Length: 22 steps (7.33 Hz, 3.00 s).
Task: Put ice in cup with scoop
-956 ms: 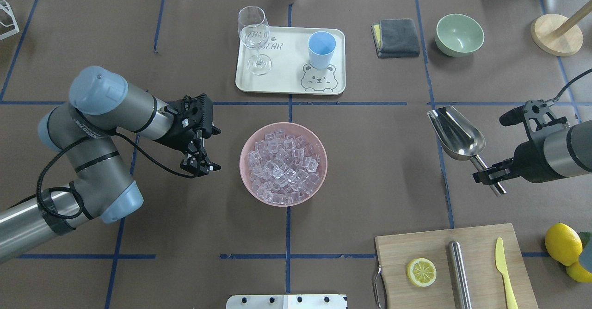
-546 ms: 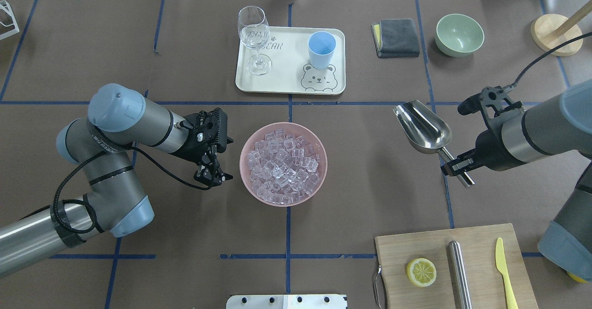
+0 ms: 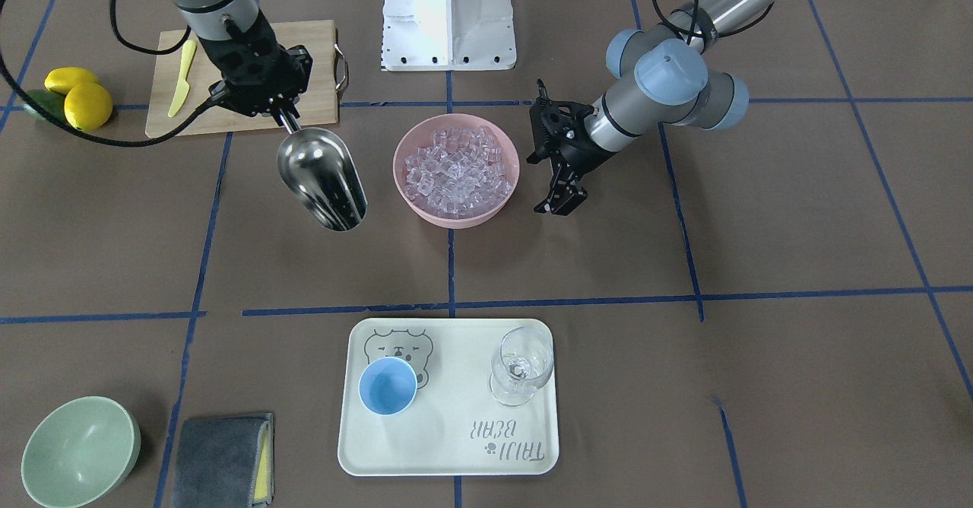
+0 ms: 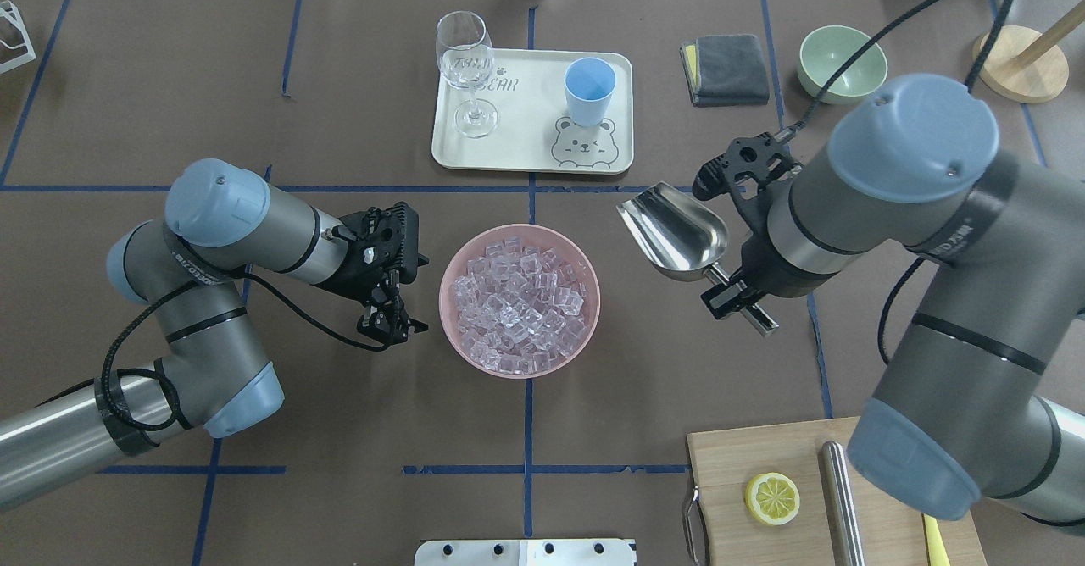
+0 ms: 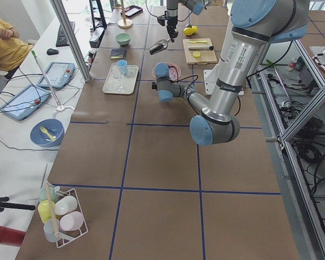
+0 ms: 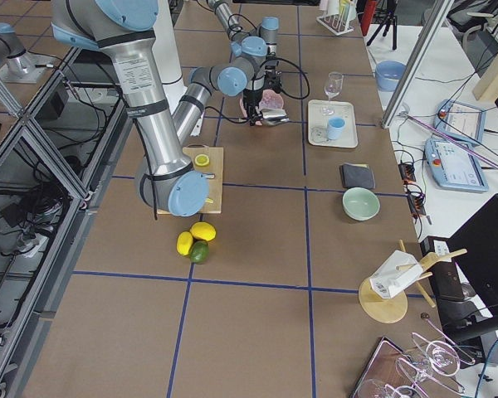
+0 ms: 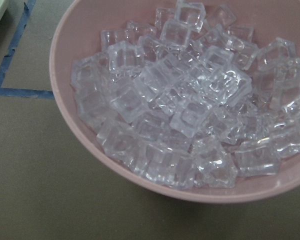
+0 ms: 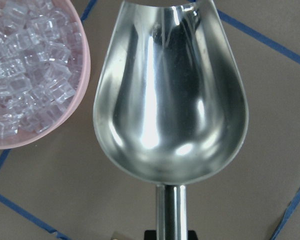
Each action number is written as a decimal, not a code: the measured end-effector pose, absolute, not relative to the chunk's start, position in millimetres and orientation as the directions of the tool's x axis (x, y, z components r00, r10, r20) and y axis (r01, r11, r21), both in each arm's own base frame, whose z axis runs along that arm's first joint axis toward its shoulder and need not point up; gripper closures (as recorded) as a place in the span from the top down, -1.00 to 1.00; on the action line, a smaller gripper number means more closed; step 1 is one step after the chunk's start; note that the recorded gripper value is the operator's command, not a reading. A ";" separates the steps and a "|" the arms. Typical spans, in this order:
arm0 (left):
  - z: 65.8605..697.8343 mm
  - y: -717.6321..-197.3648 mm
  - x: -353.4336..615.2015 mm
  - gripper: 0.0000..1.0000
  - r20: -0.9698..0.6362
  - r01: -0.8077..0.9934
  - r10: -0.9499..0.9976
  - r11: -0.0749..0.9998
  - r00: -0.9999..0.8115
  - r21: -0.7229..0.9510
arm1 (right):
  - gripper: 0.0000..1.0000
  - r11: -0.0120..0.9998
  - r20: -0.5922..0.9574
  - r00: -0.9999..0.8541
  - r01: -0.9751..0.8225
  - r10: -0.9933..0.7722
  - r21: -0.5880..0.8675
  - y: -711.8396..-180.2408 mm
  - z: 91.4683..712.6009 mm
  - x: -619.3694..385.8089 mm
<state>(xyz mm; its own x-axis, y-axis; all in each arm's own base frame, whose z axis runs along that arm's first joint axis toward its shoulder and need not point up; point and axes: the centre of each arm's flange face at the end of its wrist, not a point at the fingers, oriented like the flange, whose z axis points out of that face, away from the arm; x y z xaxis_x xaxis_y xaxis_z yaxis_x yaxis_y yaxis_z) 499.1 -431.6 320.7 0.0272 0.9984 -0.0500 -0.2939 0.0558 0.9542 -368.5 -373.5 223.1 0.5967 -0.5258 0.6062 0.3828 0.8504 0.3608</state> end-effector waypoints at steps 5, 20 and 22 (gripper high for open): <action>326.4 -432.5 500.7 1.00 -0.057 -0.303 0.998 0.063 0.028 0.951 | -1.00 0.569 0.339 0.460 0.710 -0.820 0.415 -372.9 167.0 -379.4; 325.3 -432.6 500.8 1.00 -0.059 -0.301 0.998 0.065 0.029 0.951 | -1.00 0.214 0.120 0.216 0.976 -0.969 -0.036 -419.2 66.3 -511.6; 325.5 -432.6 500.8 1.00 -0.059 -0.301 0.998 0.065 0.029 0.951 | -1.00 0.203 0.133 0.209 0.977 -0.969 -0.059 -416.9 71.6 -522.3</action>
